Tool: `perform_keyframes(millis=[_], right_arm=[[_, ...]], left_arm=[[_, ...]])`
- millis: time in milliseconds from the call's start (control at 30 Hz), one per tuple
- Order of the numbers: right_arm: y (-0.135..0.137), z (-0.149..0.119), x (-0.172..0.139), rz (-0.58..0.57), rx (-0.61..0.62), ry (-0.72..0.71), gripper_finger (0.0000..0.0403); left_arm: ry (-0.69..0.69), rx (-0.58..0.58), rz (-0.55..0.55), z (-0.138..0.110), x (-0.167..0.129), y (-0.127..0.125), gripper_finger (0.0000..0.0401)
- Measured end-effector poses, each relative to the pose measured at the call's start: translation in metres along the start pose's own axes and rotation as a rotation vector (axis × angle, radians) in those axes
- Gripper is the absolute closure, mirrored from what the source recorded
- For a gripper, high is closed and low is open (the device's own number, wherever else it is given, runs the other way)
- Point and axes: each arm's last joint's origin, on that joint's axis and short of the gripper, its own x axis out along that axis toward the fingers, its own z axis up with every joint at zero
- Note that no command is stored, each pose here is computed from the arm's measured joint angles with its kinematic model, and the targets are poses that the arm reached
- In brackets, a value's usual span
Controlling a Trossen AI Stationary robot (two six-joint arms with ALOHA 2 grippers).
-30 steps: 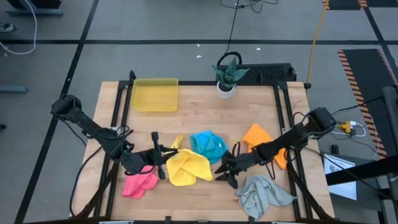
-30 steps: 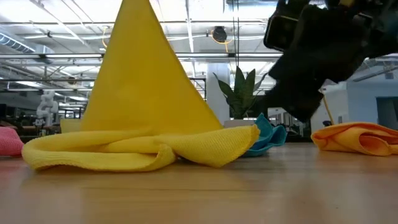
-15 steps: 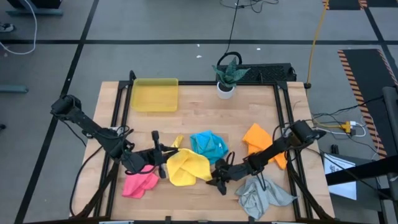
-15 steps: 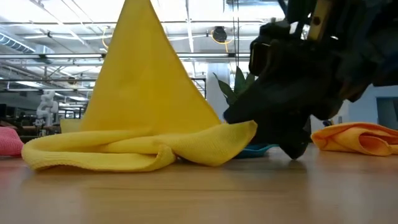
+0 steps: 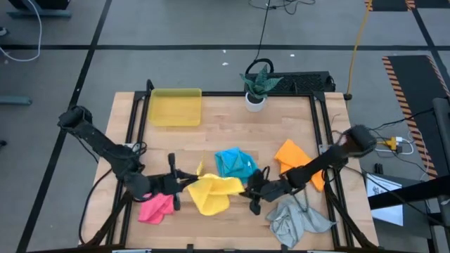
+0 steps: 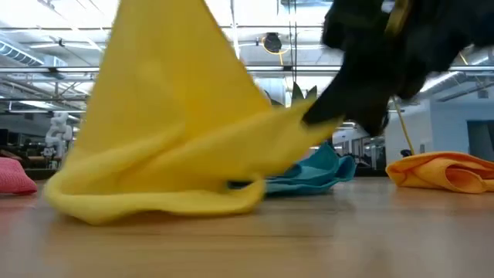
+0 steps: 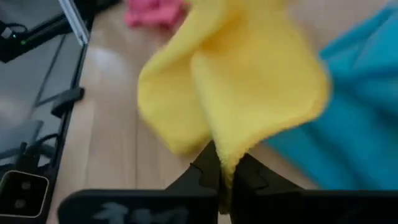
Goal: Fold microfiber towels
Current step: Fold the yellow microfiber cloth
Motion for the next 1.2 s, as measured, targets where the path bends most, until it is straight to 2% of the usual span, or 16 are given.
perform_keyframes(millis=[100,200,300,400,500,600,667,767,900,1033,1200], right_arm=[[0.012,0.020,-0.034,0.028,-0.070,-0.079,0.0402],[0.022,0.037,-0.064,0.108,-0.146,-0.163,0.0402],[0.031,0.052,-0.090,0.236,-0.209,-0.245,0.0402],[0.040,0.061,-0.113,0.399,-0.256,-0.305,0.0402],[0.047,0.067,-0.134,0.552,-0.294,-0.351,0.0402],[0.049,0.070,-0.151,0.609,-0.307,-0.372,0.0402],[0.045,0.069,-0.156,0.569,-0.308,-0.360,0.0403],[0.033,0.067,-0.152,0.391,-0.253,-0.312,0.0403],[0.011,0.064,-0.139,0.169,-0.196,-0.221,0.0403],[-0.005,0.074,-0.132,0.076,-0.198,-0.229,0.0403],[-0.016,0.086,-0.142,-0.022,-0.290,-0.320,0.0403]], left_arm=[[-0.067,-0.030,-0.040,0.021,-0.012,0.000,0.0388],[-0.138,-0.054,-0.123,0.043,-0.021,-0.003,0.0395],[-0.189,-0.067,-0.199,0.063,-0.031,-0.005,0.0394],[-0.227,-0.089,-0.227,0.079,-0.041,-0.004,0.0389],[-0.238,-0.070,-0.215,0.088,-0.050,-0.006,0.0394],[-0.191,-0.047,-0.108,0.088,-0.055,-0.005,0.0396],[-0.121,-0.029,-0.001,0.083,-0.055,-0.004,0.0391],[-0.004,0.001,0.145,0.070,-0.049,-0.003,0.0391],[0.099,0.024,0.229,0.048,-0.037,-0.001,0.0395],[0.159,0.037,0.318,0.038,-0.024,0.010,0.0390],[0.233,0.151,0.533,0.036,-0.016,0.024,0.0396]])
